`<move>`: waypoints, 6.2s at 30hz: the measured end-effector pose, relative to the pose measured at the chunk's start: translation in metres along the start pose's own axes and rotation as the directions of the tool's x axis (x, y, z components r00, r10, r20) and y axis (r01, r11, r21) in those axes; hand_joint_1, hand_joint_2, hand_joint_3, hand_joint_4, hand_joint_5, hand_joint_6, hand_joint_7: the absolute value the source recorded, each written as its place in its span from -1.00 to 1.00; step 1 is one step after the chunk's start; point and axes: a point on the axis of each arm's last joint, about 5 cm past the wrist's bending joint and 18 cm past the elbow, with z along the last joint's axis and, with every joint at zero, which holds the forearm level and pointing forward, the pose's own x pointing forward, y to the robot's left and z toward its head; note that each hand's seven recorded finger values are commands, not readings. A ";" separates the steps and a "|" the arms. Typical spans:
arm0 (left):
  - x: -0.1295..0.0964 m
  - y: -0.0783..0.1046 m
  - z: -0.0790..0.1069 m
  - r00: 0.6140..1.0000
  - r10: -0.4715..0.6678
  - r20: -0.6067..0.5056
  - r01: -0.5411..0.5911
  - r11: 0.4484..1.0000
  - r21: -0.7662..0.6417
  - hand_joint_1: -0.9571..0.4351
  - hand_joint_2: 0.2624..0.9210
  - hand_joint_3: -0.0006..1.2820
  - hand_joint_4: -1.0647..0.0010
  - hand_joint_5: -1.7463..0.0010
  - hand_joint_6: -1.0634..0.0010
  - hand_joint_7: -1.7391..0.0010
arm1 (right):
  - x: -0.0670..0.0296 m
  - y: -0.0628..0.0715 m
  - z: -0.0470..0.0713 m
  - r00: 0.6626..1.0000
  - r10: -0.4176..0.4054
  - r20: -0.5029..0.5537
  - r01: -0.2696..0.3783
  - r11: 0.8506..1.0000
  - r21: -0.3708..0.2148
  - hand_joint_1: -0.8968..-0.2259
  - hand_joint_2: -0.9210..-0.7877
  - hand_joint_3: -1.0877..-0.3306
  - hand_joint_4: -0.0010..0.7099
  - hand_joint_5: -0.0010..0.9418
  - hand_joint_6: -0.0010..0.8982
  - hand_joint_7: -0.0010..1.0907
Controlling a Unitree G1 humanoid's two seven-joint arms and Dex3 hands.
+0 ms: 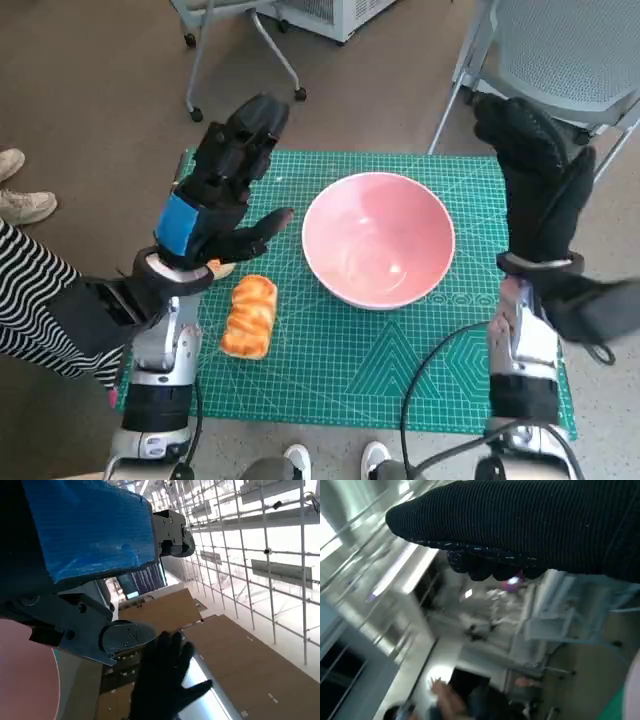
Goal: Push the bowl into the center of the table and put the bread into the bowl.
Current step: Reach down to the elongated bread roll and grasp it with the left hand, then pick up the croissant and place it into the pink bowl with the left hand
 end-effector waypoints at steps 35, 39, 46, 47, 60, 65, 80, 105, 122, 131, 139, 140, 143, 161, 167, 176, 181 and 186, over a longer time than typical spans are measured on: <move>-0.006 0.103 0.074 0.795 -0.419 -0.439 0.586 0.344 0.734 0.31 0.98 -0.97 0.15 0.99 0.28 0.69 | -0.0048 0.006 0.010 0.997 0.066 -0.035 -0.067 0.998 -0.023 -0.35 -1.00 0.06 -0.48 -0.96 -0.84 0.02; -0.010 0.105 0.070 0.735 -0.446 -0.510 0.642 0.219 0.735 0.29 0.92 -0.99 0.15 1.00 0.19 0.78 | -0.0059 0.006 0.010 0.997 0.056 -0.044 -0.057 0.998 -0.021 -0.34 -1.00 0.06 -0.47 -0.96 -0.84 0.02; -0.015 0.101 0.061 0.624 -0.519 -0.584 0.707 0.057 0.704 0.23 0.72 -0.99 0.30 1.00 0.23 0.85 | -0.0072 0.006 0.009 0.998 0.045 -0.051 -0.046 0.999 -0.018 -0.33 -1.00 0.06 -0.45 -0.96 -0.84 0.03; -0.015 0.100 0.060 0.606 -0.530 -0.593 0.714 0.034 0.699 0.22 0.71 -0.99 0.33 1.00 0.24 0.86 | -0.0074 0.006 0.009 0.998 0.044 -0.052 -0.045 0.999 -0.018 -0.33 -1.00 0.06 -0.45 -0.96 -0.84 0.03; -0.018 0.094 0.042 0.525 -0.585 -0.619 0.743 -0.039 0.668 0.21 0.56 -1.00 0.45 1.00 0.26 0.91 | -0.0095 0.006 0.009 0.997 0.040 -0.061 -0.041 0.999 -0.015 -0.37 -1.00 0.07 -0.44 -0.97 -0.85 0.03; -0.021 0.086 0.029 0.509 -0.615 -0.603 0.759 -0.011 0.651 0.22 0.56 -1.00 0.49 1.00 0.29 0.92 | -0.0108 0.005 0.009 0.997 0.036 -0.065 -0.037 0.999 -0.017 -0.37 -1.00 0.07 -0.43 -0.97 -0.85 0.03; -0.030 0.063 -0.003 0.408 -0.646 -0.645 0.804 -0.081 0.589 0.14 0.58 -1.00 0.45 0.99 0.27 0.93 | -0.0119 0.003 0.010 0.997 0.029 -0.065 -0.030 0.999 -0.020 -0.37 -1.00 0.08 -0.44 -0.98 -0.87 0.01; -0.035 0.039 -0.036 0.308 -0.709 -0.635 0.828 -0.129 0.546 0.27 0.70 -0.98 0.18 0.95 0.08 0.89 | -0.0217 0.000 0.009 0.997 0.013 -0.073 -0.016 0.999 -0.034 -0.33 -1.00 0.05 -0.46 -1.00 -0.90 -0.01; -0.028 0.039 -0.043 0.285 -0.658 -0.697 0.858 -0.149 0.491 0.38 1.00 -0.91 -0.30 -0.16 -0.22 -0.35 | -0.0223 -0.002 0.010 0.998 0.004 -0.066 -0.007 0.999 -0.040 -0.29 -1.00 0.03 -0.51 -1.00 -0.91 -0.01; -0.024 0.040 -0.041 0.275 -0.644 -0.714 0.882 -0.127 0.454 0.37 1.00 -0.94 -0.35 -0.24 -0.26 -0.34 | -0.0219 -0.003 0.012 0.998 0.001 -0.061 -0.004 0.999 -0.042 -0.28 -1.00 0.03 -0.51 -1.00 -0.90 0.00; -0.016 0.046 -0.031 0.285 -0.634 -0.718 0.896 -0.089 0.434 0.37 1.00 -0.92 -0.32 -0.24 -0.24 -0.38 | -0.0218 -0.003 0.012 0.998 0.002 -0.059 -0.004 0.999 -0.042 -0.27 -1.00 0.03 -0.51 -1.00 -0.89 0.00; -0.014 0.048 -0.028 0.294 -0.632 -0.717 0.897 -0.076 0.435 0.37 1.00 -0.92 -0.32 -0.24 -0.24 -0.38 | -0.0218 -0.003 0.012 0.998 0.001 -0.059 -0.004 0.999 -0.042 -0.27 -1.00 0.03 -0.51 -1.00 -0.89 0.00; -0.008 0.053 -0.019 0.331 -0.637 -0.696 0.890 -0.033 0.454 0.37 1.00 -0.94 -0.35 -0.20 -0.26 -0.38 | -0.0218 -0.003 0.012 0.998 0.000 -0.058 -0.003 0.999 -0.042 -0.27 -1.00 0.03 -0.51 -1.00 -0.90 0.00; 0.055 0.055 0.041 0.728 -0.599 -0.332 0.623 0.377 0.685 0.38 1.00 -0.89 -0.25 -0.24 -0.22 -0.44 | -0.0219 -0.004 0.012 0.998 -0.010 -0.054 0.008 0.999 -0.037 -0.26 -1.00 0.02 -0.53 -1.00 -0.88 0.01; 0.084 0.037 0.054 0.862 -0.502 -0.066 0.392 0.579 0.715 0.38 0.98 -0.93 -0.38 -0.18 -0.25 -0.39 | -0.0225 -0.007 0.012 0.998 -0.026 -0.051 0.025 0.999 -0.024 -0.26 -1.00 0.02 -0.53 -0.99 -0.87 0.01; 0.101 0.005 0.024 0.892 -0.445 -0.078 0.369 0.620 0.692 0.38 0.98 -0.97 -0.48 -0.15 -0.26 -0.35 | -0.0223 -0.006 0.012 0.999 -0.026 -0.046 0.025 0.999 -0.024 -0.22 -1.00 0.01 -0.52 -0.99 -0.87 0.01; 0.106 -0.004 0.008 0.877 -0.444 -0.182 0.438 0.586 0.682 0.38 0.99 -0.95 -0.44 -0.18 -0.21 -0.38 | -0.0231 -0.008 0.013 0.999 -0.030 -0.045 0.028 0.999 -0.029 -0.21 -1.00 0.00 -0.52 -0.99 -0.87 0.01; 0.111 -0.012 -0.003 0.864 -0.442 -0.240 0.475 0.561 0.678 0.38 1.00 -0.93 -0.41 -0.20 -0.17 -0.40 | -0.0234 -0.009 0.013 0.999 -0.032 -0.045 0.030 0.999 -0.035 -0.22 -1.00 -0.01 -0.52 -0.99 -0.87 0.01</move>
